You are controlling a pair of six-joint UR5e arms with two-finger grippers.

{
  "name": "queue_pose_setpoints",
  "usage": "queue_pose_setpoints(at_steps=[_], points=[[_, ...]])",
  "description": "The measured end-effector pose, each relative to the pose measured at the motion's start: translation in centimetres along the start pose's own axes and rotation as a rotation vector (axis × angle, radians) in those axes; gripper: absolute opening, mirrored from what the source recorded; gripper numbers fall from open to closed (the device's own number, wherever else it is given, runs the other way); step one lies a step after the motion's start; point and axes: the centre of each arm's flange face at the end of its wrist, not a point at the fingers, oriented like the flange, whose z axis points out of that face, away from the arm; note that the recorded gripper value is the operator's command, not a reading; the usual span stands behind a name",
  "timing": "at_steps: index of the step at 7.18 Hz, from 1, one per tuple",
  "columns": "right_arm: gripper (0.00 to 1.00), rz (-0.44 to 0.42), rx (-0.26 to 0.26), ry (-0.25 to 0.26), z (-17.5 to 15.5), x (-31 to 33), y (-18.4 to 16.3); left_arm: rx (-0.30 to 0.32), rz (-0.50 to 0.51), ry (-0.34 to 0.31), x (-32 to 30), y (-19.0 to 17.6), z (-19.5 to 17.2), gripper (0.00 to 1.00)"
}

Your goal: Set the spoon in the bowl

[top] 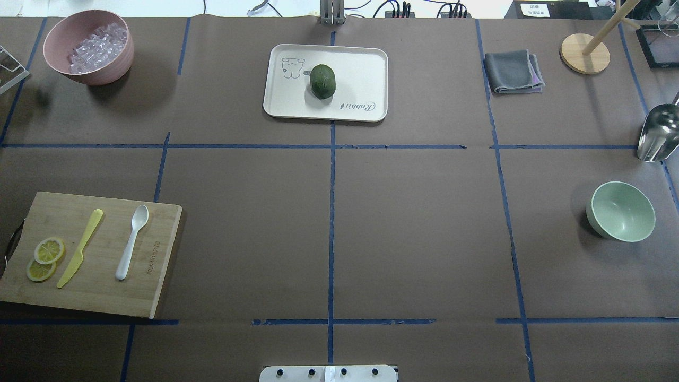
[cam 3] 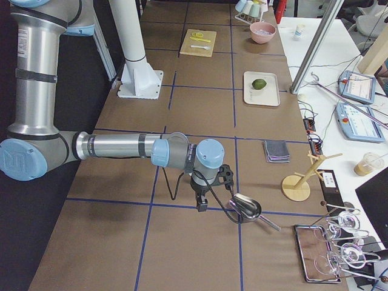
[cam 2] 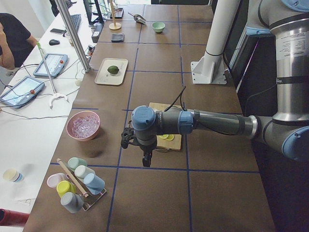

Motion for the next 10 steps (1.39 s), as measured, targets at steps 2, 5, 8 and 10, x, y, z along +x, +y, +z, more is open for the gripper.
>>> queue_pose_setpoints(at_steps=[2, 5, 8, 10], points=[[1.00, 0.000, 0.001, -0.003, 0.00, -0.03, -0.05, -0.002, 0.000, -0.003, 0.00, 0.09, 0.07, 1.00], [1.00, -0.002, 0.005, -0.020, 0.03, -0.18, -0.11, -0.002, 0.001, -0.003, 0.07, 0.15, 0.09, 1.00], [1.00, -0.002, 0.005, -0.028, 0.12, -0.29, -0.11, 0.007, 0.007, 0.001, 0.33, -0.02, -0.08, 1.00], [1.00, -0.009, 0.006, -0.042, 0.20, -0.54, -0.24, 0.008, 0.016, 0.004, 0.40, 0.22, -0.01, 1.00]])
